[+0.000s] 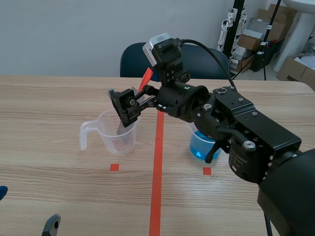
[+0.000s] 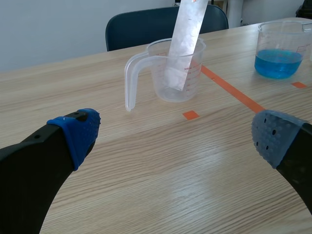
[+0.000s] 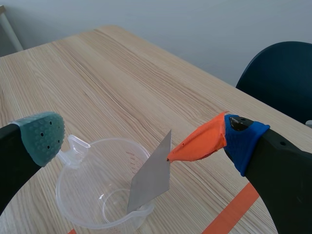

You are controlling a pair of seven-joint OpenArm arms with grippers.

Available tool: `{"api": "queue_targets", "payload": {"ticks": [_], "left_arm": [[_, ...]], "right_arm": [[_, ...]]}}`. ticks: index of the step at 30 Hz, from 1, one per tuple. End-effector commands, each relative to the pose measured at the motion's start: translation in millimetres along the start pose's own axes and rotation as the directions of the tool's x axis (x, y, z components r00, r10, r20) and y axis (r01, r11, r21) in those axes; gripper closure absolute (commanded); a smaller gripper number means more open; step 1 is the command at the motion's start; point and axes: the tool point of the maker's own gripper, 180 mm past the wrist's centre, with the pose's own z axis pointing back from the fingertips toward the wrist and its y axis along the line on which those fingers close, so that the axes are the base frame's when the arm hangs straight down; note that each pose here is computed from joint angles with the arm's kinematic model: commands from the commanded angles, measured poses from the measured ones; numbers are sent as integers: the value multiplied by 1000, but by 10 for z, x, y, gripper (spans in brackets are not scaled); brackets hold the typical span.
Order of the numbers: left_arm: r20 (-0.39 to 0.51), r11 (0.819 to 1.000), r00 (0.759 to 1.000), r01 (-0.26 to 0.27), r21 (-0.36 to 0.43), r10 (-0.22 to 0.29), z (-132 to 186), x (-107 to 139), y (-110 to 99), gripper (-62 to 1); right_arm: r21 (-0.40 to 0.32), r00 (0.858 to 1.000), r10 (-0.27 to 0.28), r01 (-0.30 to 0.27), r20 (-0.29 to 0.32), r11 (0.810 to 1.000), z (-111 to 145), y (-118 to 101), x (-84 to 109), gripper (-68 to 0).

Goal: Do the redox reaction experiment. return to the home posture

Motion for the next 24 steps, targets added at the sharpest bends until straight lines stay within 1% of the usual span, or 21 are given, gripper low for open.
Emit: {"api": "queue_targets", "payload": {"ticks": [1, 21, 24], "left_arm": [[19, 1000, 1000, 5, 3, -5, 16, 57, 24, -623], [26, 1000, 1000, 8, 2, -8, -11, 65, 31, -623], [-27, 1000, 1000, 9, 1, -9, -10, -29, 34, -623]], "right_arm": [[-1, 999, 6, -6, 34, 1000, -22, -26, 119, -679], [-1, 999, 6, -6, 35, 1000, -22, -28, 121, -679], [-2, 999, 6, -6, 35, 1000, -22, -28, 121, -679]]}}
